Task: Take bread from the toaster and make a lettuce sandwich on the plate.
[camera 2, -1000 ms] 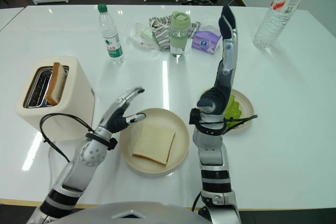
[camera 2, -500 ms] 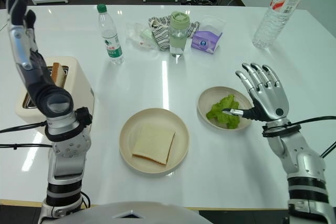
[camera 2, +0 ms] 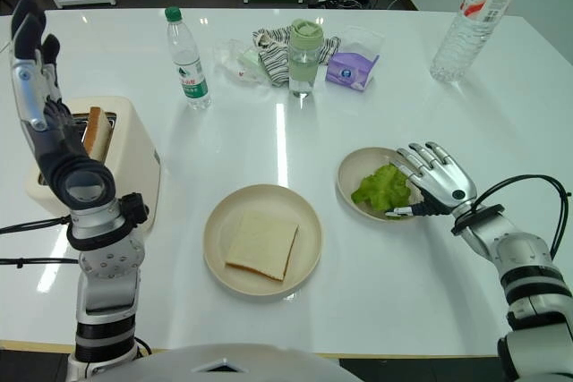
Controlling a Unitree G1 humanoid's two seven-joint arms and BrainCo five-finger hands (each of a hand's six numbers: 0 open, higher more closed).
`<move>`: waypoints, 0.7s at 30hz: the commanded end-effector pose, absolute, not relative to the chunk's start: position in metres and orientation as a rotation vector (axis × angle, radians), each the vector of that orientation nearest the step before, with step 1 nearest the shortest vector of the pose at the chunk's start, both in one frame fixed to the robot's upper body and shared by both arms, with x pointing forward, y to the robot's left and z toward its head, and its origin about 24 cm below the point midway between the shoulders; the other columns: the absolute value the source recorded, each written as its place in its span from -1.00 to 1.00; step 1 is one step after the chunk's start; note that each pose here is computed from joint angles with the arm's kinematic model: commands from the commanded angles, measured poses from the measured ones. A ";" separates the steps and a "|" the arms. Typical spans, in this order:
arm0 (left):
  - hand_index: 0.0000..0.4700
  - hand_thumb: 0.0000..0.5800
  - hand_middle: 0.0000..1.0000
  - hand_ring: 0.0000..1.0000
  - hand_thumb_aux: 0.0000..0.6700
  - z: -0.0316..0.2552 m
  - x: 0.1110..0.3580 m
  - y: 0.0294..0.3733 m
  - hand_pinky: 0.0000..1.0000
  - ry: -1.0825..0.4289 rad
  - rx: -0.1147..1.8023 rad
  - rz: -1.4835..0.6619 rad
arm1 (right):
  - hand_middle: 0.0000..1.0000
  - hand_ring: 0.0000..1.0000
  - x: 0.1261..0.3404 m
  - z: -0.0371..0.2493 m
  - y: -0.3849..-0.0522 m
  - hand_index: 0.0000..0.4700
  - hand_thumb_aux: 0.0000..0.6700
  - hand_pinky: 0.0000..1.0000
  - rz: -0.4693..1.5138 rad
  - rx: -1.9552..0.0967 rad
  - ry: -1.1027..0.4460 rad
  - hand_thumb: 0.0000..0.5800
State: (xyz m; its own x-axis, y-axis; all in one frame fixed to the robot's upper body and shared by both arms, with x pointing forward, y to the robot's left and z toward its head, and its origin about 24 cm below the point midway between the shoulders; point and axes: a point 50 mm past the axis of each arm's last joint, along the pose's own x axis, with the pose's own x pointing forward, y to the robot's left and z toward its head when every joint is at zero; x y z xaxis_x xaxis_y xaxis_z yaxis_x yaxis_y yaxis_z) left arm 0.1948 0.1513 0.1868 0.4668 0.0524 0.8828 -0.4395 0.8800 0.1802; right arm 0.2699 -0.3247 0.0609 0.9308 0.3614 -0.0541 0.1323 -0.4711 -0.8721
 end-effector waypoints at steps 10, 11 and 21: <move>-1.00 -1.00 -1.00 -1.00 -1.00 0.186 0.195 0.151 -1.00 -1.036 0.419 0.283 | -1.00 -1.00 0.275 0.040 -0.323 -1.00 -1.00 -1.00 0.381 -2.080 -0.330 -1.00; -1.00 -1.00 -1.00 -1.00 -1.00 0.186 0.195 0.151 -1.00 -1.034 0.419 0.281 | -1.00 -1.00 0.274 0.038 -0.322 -1.00 -1.00 -1.00 0.397 -2.077 -0.324 -1.00; -1.00 -1.00 -1.00 -1.00 -1.00 0.186 0.196 0.150 -1.00 -1.027 0.421 0.271 | -1.00 -1.00 0.267 0.028 -0.325 1.00 1.00 -1.00 0.467 -2.049 -0.264 1.00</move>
State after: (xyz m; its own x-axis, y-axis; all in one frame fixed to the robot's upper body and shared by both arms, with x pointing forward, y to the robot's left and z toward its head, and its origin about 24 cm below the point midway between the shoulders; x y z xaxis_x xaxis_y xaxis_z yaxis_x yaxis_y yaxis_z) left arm 0.1949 0.1490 0.1854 0.4926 0.0114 0.8702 -0.4085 0.8859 0.2197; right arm 0.2713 -0.3256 0.0347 0.9100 0.3752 -0.1768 0.0351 -0.4944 -0.8685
